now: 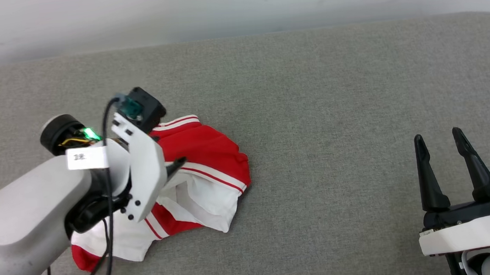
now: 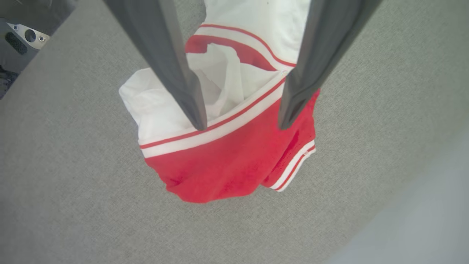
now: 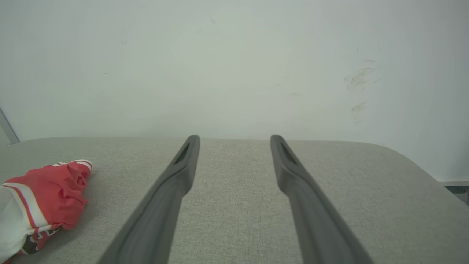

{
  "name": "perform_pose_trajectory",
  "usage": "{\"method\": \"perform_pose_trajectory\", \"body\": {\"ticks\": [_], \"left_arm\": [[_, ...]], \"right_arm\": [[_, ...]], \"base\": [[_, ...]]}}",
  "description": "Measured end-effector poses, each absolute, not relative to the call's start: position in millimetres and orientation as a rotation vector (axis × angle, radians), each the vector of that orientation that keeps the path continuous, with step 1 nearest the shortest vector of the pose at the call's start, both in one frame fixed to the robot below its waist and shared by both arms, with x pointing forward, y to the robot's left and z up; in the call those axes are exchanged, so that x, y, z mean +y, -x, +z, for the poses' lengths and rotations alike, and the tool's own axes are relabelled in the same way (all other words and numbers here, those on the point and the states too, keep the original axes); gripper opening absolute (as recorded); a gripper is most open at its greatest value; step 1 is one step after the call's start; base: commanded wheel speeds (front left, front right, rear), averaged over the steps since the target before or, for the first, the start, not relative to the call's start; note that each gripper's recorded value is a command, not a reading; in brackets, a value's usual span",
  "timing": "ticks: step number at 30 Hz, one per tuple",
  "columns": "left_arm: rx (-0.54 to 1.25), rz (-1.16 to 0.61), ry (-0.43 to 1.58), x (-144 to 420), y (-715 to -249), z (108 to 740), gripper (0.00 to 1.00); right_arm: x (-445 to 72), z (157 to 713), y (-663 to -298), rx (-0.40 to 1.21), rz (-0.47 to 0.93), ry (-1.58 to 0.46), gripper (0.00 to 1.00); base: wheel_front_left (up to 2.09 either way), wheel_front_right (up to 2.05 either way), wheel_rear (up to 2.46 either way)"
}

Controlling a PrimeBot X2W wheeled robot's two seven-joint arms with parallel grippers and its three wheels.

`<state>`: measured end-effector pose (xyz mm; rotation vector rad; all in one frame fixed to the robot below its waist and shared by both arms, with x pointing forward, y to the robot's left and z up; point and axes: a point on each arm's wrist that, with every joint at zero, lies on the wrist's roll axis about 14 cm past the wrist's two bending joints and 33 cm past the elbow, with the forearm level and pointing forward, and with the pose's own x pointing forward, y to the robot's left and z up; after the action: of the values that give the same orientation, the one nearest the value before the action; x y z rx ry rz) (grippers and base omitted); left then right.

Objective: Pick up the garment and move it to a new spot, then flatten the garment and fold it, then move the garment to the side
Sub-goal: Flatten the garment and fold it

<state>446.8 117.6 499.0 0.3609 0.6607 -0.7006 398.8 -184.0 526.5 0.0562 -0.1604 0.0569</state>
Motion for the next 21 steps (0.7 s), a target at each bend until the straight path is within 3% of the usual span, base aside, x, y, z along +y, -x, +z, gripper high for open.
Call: {"method": "perform_pose_trajectory", "body": {"ticks": [15,21], "left_arm": [[1.067,-0.786,-0.497,123,-423,396,1.00],[1.129,-0.790,-0.536,122,-424,372,1.00]], "right_arm": [[-196,513,-412,-0.129,0.022,-0.058,1.00],[-199,507,-416,-0.113,0.013,-0.054,1.00]], "base": [[0.00,0.00,0.00],[0.00,0.00,0.00]]}}
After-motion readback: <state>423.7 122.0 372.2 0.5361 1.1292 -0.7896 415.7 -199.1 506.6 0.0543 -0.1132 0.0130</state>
